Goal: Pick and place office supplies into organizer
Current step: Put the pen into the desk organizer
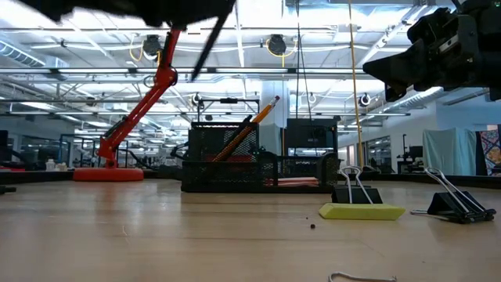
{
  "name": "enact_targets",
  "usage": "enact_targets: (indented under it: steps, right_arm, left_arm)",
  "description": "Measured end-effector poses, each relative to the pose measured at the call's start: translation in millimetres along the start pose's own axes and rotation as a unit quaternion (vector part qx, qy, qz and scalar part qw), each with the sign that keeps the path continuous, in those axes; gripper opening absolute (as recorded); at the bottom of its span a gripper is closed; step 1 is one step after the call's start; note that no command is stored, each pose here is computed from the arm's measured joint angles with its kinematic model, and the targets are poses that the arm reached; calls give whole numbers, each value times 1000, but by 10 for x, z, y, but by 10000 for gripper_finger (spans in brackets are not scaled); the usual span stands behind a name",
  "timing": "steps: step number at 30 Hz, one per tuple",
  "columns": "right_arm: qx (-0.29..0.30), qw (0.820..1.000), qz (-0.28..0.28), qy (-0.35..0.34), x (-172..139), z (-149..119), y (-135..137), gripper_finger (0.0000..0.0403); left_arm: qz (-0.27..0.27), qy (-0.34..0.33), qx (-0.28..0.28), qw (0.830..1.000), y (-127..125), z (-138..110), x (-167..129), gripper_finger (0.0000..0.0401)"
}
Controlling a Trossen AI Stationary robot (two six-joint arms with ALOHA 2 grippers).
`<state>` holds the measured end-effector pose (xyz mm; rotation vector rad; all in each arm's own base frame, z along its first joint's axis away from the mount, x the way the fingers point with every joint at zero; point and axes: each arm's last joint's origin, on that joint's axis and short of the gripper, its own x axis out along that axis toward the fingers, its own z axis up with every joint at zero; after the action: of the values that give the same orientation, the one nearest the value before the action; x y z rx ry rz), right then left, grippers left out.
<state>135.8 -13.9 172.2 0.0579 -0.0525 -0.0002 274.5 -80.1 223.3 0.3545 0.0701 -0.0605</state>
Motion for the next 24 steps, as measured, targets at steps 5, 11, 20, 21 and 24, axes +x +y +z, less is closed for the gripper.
enact_targets:
  steps: [5,11,20,21,24]
  right_arm:
    - [0,1000,0,0,1,-1,0,4]
    - [-3,1000,0,-2,4,2,0,4]
    - [-1,1000,-2,-1,4,0,-2,4]
    - [-1,1000,-2,-1,5,0,-2,4]
    - [-1,1000,-2,-1,5,0,-1,4]
  left_arm:
    - [19,-102,-56,993,395,-304,-150,35]
    - [32,-65,-77,994,620,-607,-97,35]
    - [50,-17,-100,994,804,-912,179,35]
    - [51,-10,-107,993,809,-952,194,35]
    - [49,8,-121,991,804,-1045,231,35]
